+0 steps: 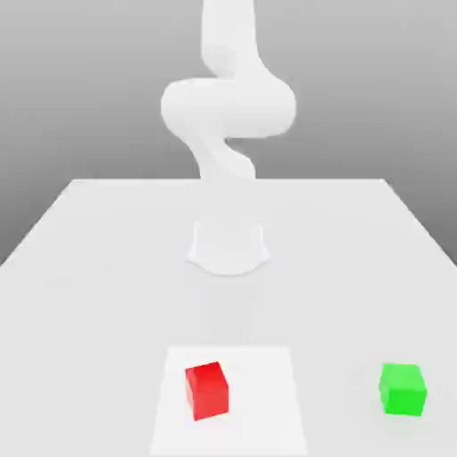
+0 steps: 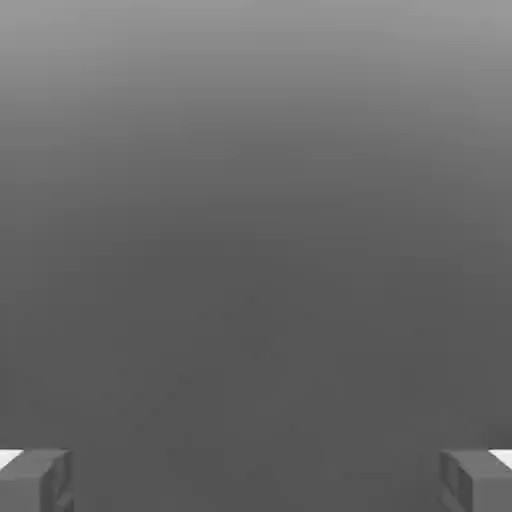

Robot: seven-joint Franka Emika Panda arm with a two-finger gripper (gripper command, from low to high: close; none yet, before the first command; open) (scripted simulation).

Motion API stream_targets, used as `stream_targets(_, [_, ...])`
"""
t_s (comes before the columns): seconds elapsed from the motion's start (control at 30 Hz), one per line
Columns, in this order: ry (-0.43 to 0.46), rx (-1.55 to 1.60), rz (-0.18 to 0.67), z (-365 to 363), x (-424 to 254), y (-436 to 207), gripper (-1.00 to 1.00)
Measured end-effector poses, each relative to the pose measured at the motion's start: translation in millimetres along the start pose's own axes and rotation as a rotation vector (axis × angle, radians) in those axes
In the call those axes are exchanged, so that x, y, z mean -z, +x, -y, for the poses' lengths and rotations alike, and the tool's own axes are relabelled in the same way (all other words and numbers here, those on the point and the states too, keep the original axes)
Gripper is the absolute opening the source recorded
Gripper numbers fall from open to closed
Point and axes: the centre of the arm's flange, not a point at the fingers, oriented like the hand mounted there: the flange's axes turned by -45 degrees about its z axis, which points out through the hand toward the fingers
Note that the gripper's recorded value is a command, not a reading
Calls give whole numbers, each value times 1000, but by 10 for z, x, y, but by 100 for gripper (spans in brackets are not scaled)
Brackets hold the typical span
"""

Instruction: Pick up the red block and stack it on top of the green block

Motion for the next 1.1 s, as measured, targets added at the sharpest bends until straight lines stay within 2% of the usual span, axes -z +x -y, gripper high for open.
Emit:
stream_targets(0.3, [45,115,299,-122,-1943,-693,0])
stream_targets(0.5, [75,192,492,-175,-2926,-1534,0])
stream_targets(0.7, [102,268,683,-249,-3594,-2558,0])
stream_targets(0.9, [107,282,712,-254,-4095,-3080,0])
stream_targets(0.93, [107,281,712,-254,-4139,-3126,-100])
stream_targets(1.1, [107,281,713,-253,-4139,-3128,-100])
